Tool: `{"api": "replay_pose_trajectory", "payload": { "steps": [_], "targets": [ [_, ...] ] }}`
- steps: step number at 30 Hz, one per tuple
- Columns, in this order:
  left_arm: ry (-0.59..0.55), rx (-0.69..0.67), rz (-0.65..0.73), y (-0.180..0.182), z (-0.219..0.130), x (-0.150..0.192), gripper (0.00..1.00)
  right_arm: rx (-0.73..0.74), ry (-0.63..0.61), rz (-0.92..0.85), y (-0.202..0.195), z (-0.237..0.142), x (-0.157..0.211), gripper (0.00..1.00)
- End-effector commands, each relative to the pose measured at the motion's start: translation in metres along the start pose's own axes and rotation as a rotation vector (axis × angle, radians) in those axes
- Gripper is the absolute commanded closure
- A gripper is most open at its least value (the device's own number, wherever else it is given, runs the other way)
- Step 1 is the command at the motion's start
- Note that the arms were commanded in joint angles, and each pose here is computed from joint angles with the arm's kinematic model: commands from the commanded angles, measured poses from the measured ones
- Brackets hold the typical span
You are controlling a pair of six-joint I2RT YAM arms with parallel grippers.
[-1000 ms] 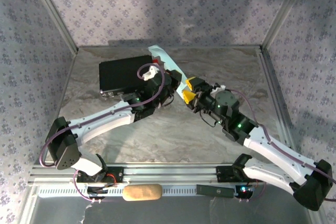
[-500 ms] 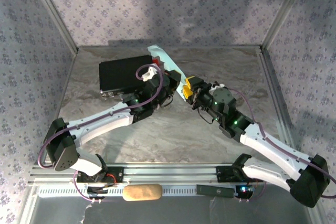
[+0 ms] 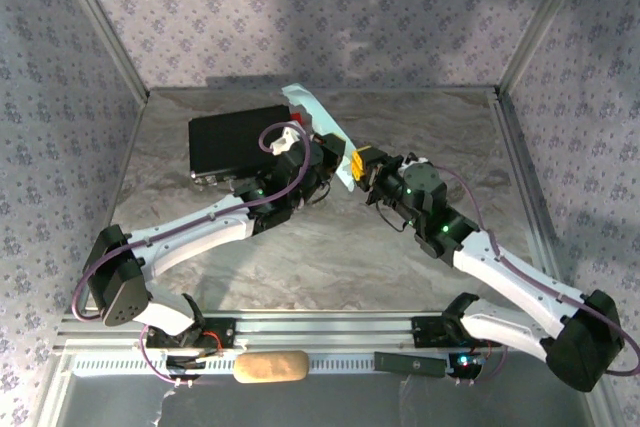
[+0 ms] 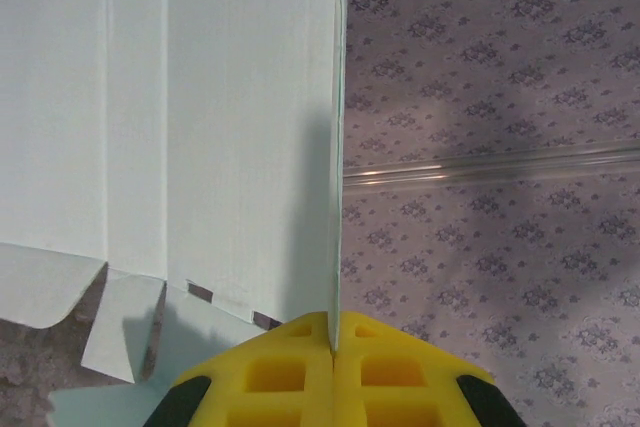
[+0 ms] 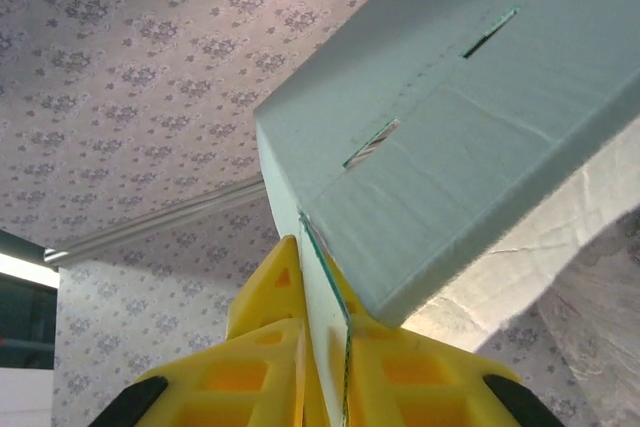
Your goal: Fold the paper box
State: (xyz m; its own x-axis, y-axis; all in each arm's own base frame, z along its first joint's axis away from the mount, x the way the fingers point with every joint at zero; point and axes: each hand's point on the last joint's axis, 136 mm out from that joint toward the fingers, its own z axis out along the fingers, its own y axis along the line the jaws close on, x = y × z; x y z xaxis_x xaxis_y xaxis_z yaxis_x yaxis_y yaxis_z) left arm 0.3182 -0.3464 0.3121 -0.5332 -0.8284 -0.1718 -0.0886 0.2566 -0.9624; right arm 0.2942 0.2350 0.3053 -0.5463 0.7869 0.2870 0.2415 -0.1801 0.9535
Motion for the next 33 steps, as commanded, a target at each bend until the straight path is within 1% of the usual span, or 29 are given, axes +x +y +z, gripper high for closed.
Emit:
{"api": "replay_pose_trajectory", "payload": {
  "steps": [1,2,4,5,6,8,11,12,14,16,17,18,20,21,22,23,24,26,28,29,31,32,33],
  "targets": [
    [0.012,0.058,-0.042,-0.019,-0.006,0.001,1.00,-0.043,0.001,-0.009,0.015,0.000,0.000,0.85],
    [0.014,0.054,-0.041,-0.017,-0.006,0.001,1.00,-0.038,-0.002,-0.012,0.014,0.000,-0.001,0.91],
    [0.019,0.054,-0.040,-0.018,-0.006,0.002,1.00,-0.029,-0.009,-0.019,0.013,-0.001,-0.003,1.00],
    [0.025,0.053,-0.035,-0.017,-0.006,0.003,0.98,-0.022,-0.013,-0.022,0.012,-0.002,-0.004,1.00],
    [0.031,0.055,-0.029,-0.018,-0.006,0.003,0.89,-0.019,-0.015,-0.027,0.012,-0.003,-0.005,1.00],
    [0.052,0.051,-0.005,-0.019,-0.006,-0.001,0.68,-0.010,-0.009,-0.046,0.014,-0.008,-0.009,1.00],
    [0.067,0.000,0.048,-0.017,-0.013,-0.021,0.39,0.026,0.031,-0.072,0.018,-0.015,-0.014,1.00],
    [0.071,-0.017,0.067,-0.016,-0.016,-0.030,0.33,0.028,0.045,-0.077,0.021,-0.017,-0.015,1.00],
    [0.082,-0.053,0.152,-0.017,-0.025,-0.049,0.23,0.029,0.085,-0.083,0.027,-0.023,-0.015,1.00],
    [0.057,-0.094,0.290,-0.021,-0.041,-0.067,0.17,0.048,0.119,-0.098,0.033,-0.028,-0.015,1.00],
    [0.046,-0.117,0.396,-0.024,-0.050,-0.074,0.15,0.059,0.132,-0.103,0.035,-0.031,-0.016,1.00],
    [0.039,-0.134,0.486,-0.025,-0.058,-0.080,0.14,0.064,0.141,-0.108,0.037,-0.034,-0.016,1.00],
    [0.043,-0.155,0.618,-0.023,-0.068,-0.086,0.14,0.067,0.155,-0.107,0.041,-0.040,-0.019,1.00],
    [0.043,-0.180,0.658,-0.017,-0.072,-0.091,0.11,0.070,0.162,-0.105,0.044,-0.042,-0.021,1.00],
    [0.041,-0.215,0.647,-0.008,-0.074,-0.098,0.09,0.070,0.171,-0.105,0.045,-0.043,-0.022,1.00],
    [0.050,-0.242,0.578,0.004,-0.075,-0.105,0.09,0.070,0.182,-0.106,0.047,-0.045,-0.023,1.00],
    [0.083,-0.228,0.500,0.011,-0.072,-0.106,0.11,0.074,0.186,-0.104,0.047,-0.047,-0.025,1.00],
    [0.102,-0.173,0.390,0.014,-0.067,-0.103,0.13,0.073,0.196,-0.102,0.047,-0.048,-0.027,1.00],
    [0.097,-0.148,0.359,0.013,-0.066,-0.101,0.16,0.078,0.217,-0.098,0.045,-0.048,-0.028,1.00],
    [0.098,-0.134,0.389,0.011,-0.065,-0.099,0.24,0.083,0.224,-0.095,0.044,-0.048,-0.028,1.00],
    [0.101,-0.127,0.496,0.009,-0.065,-0.095,0.45,0.086,0.223,-0.093,0.044,-0.050,-0.030,1.00],
    [0.103,-0.123,0.584,0.010,-0.066,-0.093,0.52,0.087,0.222,-0.095,0.045,-0.052,-0.031,1.00],
    [0.090,-0.141,0.709,0.016,-0.067,-0.090,0.54,0.093,0.219,-0.100,0.046,-0.054,-0.032,1.00]
  ]
}}
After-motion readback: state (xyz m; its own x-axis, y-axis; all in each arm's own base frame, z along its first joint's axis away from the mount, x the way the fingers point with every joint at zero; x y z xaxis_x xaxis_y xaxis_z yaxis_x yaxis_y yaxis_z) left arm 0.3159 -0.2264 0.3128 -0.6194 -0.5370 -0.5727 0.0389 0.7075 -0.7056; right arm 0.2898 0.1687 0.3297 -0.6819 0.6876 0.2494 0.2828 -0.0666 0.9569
